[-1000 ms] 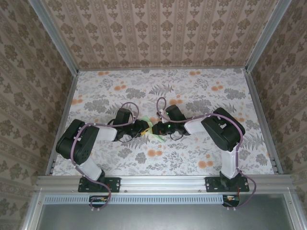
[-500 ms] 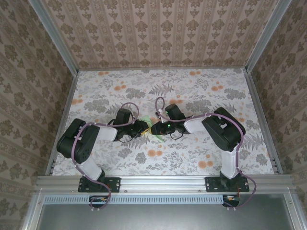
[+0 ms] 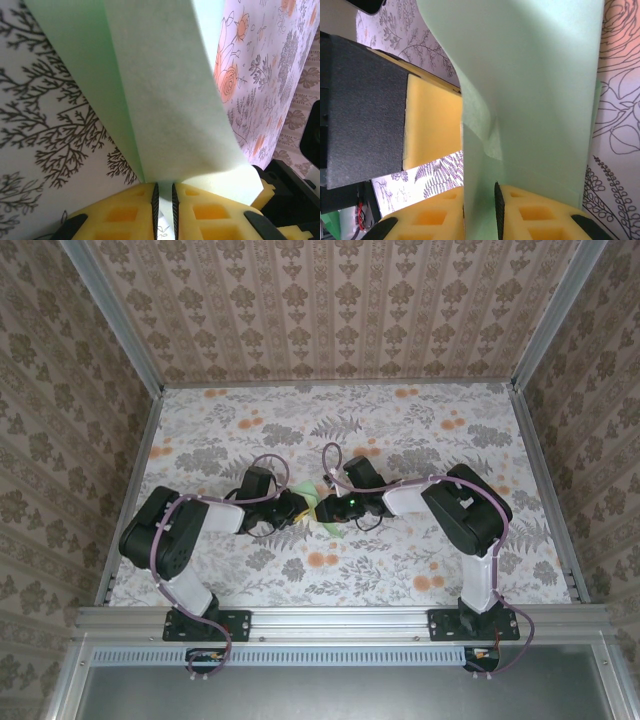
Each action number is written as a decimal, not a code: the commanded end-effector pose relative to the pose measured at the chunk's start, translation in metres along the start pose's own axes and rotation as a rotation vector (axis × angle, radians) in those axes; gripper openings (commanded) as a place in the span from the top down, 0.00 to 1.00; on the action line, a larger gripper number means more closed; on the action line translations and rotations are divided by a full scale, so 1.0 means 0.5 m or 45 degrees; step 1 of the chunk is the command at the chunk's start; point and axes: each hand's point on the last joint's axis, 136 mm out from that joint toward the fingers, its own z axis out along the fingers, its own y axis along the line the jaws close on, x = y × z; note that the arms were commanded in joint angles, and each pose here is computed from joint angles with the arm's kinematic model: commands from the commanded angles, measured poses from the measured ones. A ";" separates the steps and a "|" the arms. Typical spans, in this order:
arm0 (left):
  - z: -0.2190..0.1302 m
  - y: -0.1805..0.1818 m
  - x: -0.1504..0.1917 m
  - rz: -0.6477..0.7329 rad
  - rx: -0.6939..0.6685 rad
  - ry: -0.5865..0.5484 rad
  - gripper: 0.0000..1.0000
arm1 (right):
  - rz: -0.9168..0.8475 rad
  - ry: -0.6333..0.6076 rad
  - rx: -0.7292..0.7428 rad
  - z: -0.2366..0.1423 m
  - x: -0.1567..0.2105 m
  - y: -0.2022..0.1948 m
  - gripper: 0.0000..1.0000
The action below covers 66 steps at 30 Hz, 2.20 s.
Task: Fold a paper plane with a square sheet of paper (pick it up from the middle)
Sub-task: Fold the wing for the fifth time at the center of the table.
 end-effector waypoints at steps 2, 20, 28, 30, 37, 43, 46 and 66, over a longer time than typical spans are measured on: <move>0.011 0.027 -0.005 -0.043 -0.065 -0.002 0.82 | -0.021 0.017 0.066 -0.010 -0.001 -0.010 0.75; -0.005 -0.029 -0.003 0.011 0.053 -0.004 0.86 | -0.067 0.025 0.123 -0.013 -0.008 -0.012 0.86; -0.018 -0.044 -0.006 0.080 0.116 -0.050 0.86 | 0.031 0.022 -0.071 -0.009 -0.017 0.036 0.90; -0.021 -0.051 -0.008 0.095 0.132 -0.063 0.86 | 0.061 0.032 -0.097 -0.007 -0.017 0.041 0.89; -0.018 -0.041 -0.007 0.108 0.116 -0.065 0.87 | 0.110 0.060 -0.107 -0.002 -0.012 0.035 0.90; -0.018 -0.041 -0.011 0.118 0.121 -0.081 0.87 | 0.118 0.091 -0.069 0.005 -0.001 0.018 0.89; -0.012 -0.030 -0.012 0.111 0.101 -0.080 0.87 | 0.117 0.106 -0.054 0.007 0.004 0.012 0.89; 0.011 0.012 -0.008 0.042 0.035 -0.046 0.89 | -0.074 0.057 0.052 -0.042 0.001 0.024 0.58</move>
